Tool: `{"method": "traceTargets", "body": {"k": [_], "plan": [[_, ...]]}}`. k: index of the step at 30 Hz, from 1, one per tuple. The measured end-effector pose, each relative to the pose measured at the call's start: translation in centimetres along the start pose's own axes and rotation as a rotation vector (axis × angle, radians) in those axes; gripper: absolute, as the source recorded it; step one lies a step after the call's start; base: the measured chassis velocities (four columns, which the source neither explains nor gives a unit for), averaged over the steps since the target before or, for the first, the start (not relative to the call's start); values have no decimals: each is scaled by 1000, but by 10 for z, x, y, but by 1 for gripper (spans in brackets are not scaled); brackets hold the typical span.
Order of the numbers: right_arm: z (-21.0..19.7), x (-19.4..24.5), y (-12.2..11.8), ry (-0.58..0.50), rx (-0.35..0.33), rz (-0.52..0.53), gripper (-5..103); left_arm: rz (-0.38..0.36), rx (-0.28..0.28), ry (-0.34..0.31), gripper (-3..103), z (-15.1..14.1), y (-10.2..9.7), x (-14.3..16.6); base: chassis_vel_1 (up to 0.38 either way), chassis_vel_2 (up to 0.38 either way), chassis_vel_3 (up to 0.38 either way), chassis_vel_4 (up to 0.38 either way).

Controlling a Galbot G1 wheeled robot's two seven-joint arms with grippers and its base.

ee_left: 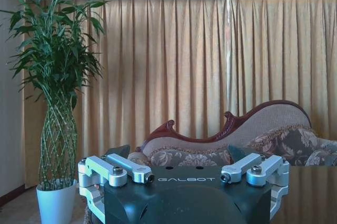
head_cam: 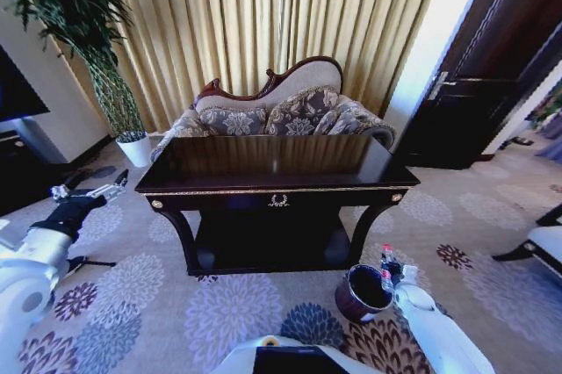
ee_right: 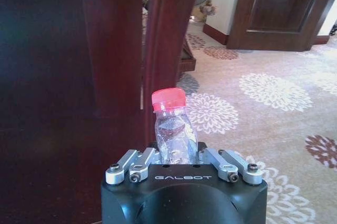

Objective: Move to the front of the table and place the trash on the table into the trash bin.

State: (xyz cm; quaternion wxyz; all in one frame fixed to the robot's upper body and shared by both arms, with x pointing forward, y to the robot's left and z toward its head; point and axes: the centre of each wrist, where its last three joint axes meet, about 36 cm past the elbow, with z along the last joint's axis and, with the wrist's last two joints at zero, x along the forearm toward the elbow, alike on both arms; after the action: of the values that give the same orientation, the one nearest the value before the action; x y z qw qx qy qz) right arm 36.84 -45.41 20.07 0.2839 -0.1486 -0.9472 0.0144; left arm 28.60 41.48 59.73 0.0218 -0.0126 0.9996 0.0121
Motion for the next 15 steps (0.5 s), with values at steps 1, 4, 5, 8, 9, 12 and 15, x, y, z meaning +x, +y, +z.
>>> {"method": "traceTargets", "body": {"k": [1, 4, 5, 8, 9, 12, 15], "plan": [[0, 0, 2, 1, 0, -2, 30, -1, -2, -1, 100, 0, 0, 0, 0, 0, 0, 0], [1, 1, 5, 2, -4, 0, 41, -3, -7, -5, 100, -2, 1, 0, 0, 0, 0, 0], [1, 1, 5, 2, -5, 1, 46, -3, -8, -7, 100, -2, 2, 0, 0, 0, 0, 0], [2, 2, 4, 3, -5, 1, 51, -4, -9, -8, 100, -2, 2, 0, 0, 0, 0, 0], [2, 4, 3, 3, -6, 4, 57, -4, -10, -9, 100, -3, 3, 0, 0, 0, 0, 0], [0, 6, 0, -4, -8, 9, 73, -1, -12, -12, 100, -3, 2, -1, 0, 0, 0, 0], [-2, 7, -2, -9, -9, 11, 79, 3, -13, -14, 100, -4, 2, -1, 0, 0, 0, 0]]}}
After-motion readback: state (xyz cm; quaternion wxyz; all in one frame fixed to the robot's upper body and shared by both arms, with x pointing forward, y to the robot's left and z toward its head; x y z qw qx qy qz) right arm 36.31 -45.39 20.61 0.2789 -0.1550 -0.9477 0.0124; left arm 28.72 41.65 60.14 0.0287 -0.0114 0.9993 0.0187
